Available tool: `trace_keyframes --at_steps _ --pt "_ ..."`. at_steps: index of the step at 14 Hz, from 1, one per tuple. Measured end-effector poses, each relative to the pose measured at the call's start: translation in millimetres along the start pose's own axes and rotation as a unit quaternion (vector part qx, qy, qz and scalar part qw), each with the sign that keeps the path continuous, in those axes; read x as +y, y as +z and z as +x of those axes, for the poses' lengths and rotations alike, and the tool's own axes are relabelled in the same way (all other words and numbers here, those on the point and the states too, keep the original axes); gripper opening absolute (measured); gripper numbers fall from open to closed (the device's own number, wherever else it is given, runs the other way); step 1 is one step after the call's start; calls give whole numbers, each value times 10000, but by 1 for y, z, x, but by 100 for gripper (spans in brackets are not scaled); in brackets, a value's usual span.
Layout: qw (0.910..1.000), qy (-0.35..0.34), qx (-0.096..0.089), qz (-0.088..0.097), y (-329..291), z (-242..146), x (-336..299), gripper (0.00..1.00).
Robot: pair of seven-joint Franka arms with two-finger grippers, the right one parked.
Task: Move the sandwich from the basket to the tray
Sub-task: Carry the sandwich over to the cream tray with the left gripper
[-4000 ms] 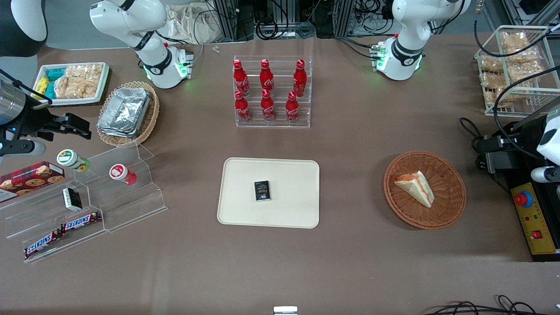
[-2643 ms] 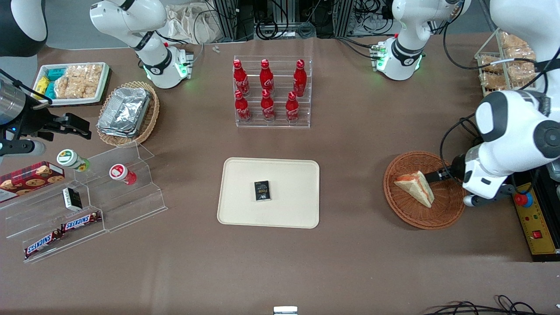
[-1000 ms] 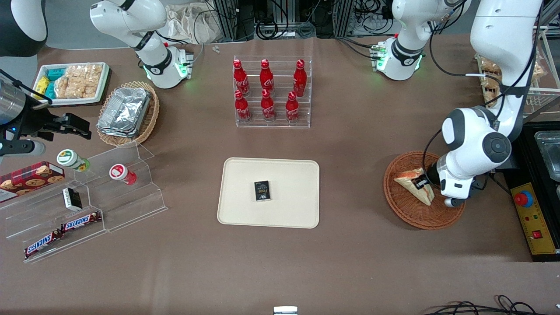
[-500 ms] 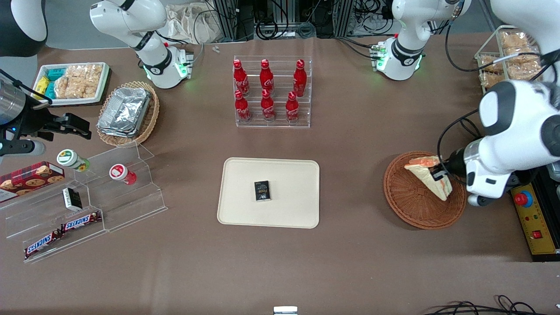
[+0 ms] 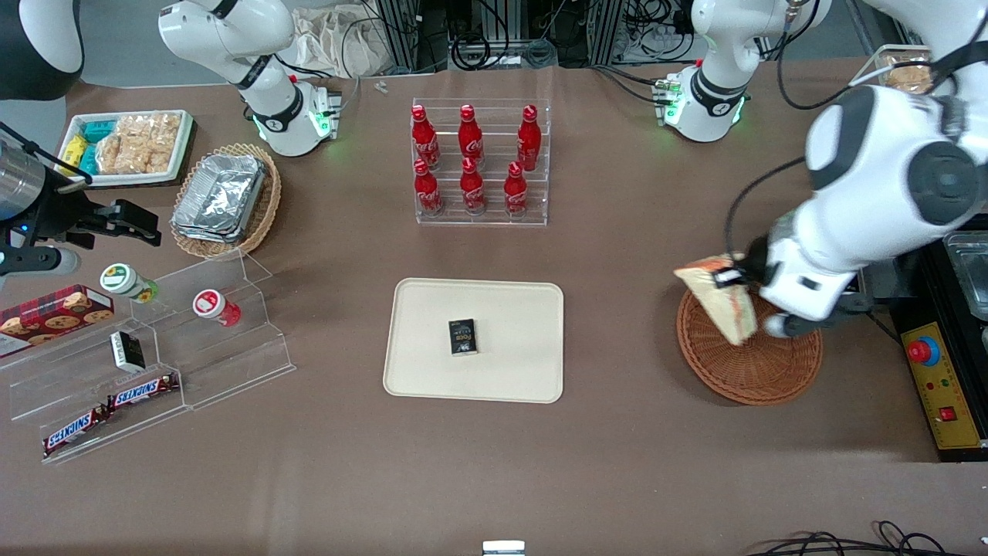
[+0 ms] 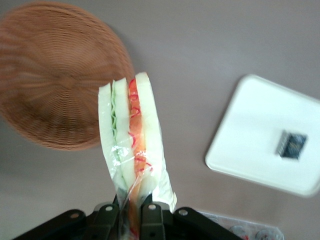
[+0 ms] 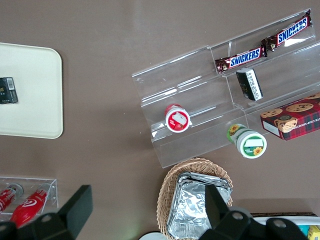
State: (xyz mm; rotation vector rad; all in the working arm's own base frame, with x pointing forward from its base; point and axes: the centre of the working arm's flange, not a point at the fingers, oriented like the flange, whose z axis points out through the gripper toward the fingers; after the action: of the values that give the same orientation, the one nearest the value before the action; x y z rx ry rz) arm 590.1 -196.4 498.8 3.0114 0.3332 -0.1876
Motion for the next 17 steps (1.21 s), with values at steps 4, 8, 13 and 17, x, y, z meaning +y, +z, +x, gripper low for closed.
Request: trace_keyframes --at_steps 4,8,13,17 --pt "9920 1241 149 165 68 -49 115 15" --pt "9808 1861 164 563 146 -69 185 15" --pt "9772 1951 68 838 217 -45 204 15" --pt "9799 1828 11 797 246 -26 211 15"
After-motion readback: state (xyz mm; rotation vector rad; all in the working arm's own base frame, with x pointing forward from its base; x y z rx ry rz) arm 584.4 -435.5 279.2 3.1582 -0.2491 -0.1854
